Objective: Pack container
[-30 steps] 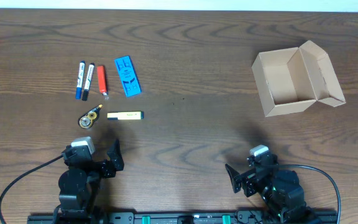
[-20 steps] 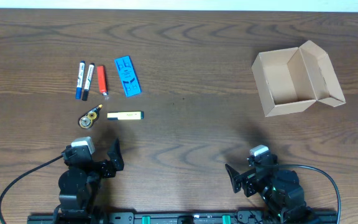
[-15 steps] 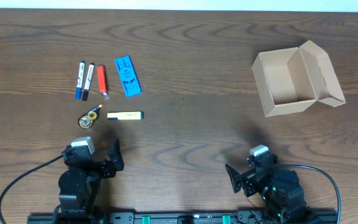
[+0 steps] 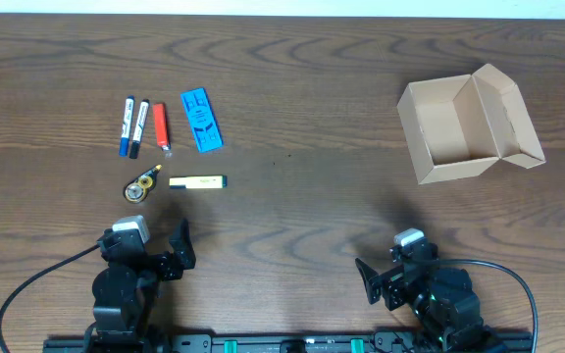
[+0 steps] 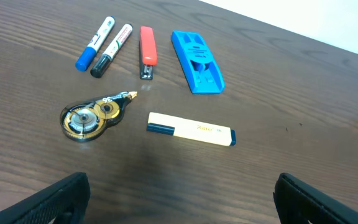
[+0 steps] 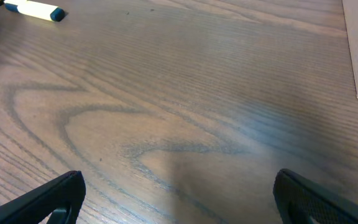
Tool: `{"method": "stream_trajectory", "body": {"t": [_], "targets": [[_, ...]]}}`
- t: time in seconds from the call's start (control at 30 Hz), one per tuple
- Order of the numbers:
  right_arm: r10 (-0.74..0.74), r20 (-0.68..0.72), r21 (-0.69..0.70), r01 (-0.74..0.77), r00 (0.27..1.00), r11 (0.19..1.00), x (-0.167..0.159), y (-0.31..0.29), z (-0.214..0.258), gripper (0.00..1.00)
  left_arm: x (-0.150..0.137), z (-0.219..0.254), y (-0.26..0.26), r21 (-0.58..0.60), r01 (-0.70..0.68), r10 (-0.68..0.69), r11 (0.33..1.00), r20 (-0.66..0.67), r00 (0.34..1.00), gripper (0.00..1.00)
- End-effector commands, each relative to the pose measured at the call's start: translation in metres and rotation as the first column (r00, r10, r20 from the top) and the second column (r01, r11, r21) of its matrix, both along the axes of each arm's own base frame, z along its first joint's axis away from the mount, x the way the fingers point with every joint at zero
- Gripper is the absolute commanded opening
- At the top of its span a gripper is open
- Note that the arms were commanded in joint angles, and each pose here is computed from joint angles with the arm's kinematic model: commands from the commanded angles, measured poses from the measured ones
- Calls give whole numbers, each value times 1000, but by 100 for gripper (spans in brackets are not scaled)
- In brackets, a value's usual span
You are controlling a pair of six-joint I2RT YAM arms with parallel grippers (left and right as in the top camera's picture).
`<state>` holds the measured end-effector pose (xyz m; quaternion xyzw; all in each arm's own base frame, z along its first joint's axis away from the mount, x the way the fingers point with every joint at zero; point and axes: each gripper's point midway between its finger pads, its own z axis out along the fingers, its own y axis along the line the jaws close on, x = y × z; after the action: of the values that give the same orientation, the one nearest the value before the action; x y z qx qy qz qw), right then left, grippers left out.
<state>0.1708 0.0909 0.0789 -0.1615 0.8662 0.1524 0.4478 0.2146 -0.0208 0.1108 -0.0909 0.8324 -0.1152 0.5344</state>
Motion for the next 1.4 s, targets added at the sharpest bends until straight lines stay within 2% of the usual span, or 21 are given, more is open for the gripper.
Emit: {"method": "stream_trajectory", "body": {"t": [0.0,0.9,1.0,1.1,1.2,1.37], "targets": [[12,7,-14,-12,1000,1000,0,1,-2,99,0,-6,3,-7,-20,20,1000,-8,1000,95],[6,8,-13,-6,1000,1000,0,0,-2,99,0,-6,3,-7,-20,20,1000,-8,1000,95],[-167,-53,107,171,985,979,7,-11,0,99,0,-6,3,-7,-20,20,1000,-8,1000,95],[-399,-200,293,444,895,847,13,-27,0,99,0,-6,3,-7,-20,20,1000,-8,1000,95],[-441,-287,375,523,850,765,13,-26,0,99,0,-6,3,-7,-20,20,1000,-8,1000,95],[-414,-298,441,508,860,740,17,-18,10,99,0,-6,3,-7,-20,20,1000,-8,1000,95]]}}
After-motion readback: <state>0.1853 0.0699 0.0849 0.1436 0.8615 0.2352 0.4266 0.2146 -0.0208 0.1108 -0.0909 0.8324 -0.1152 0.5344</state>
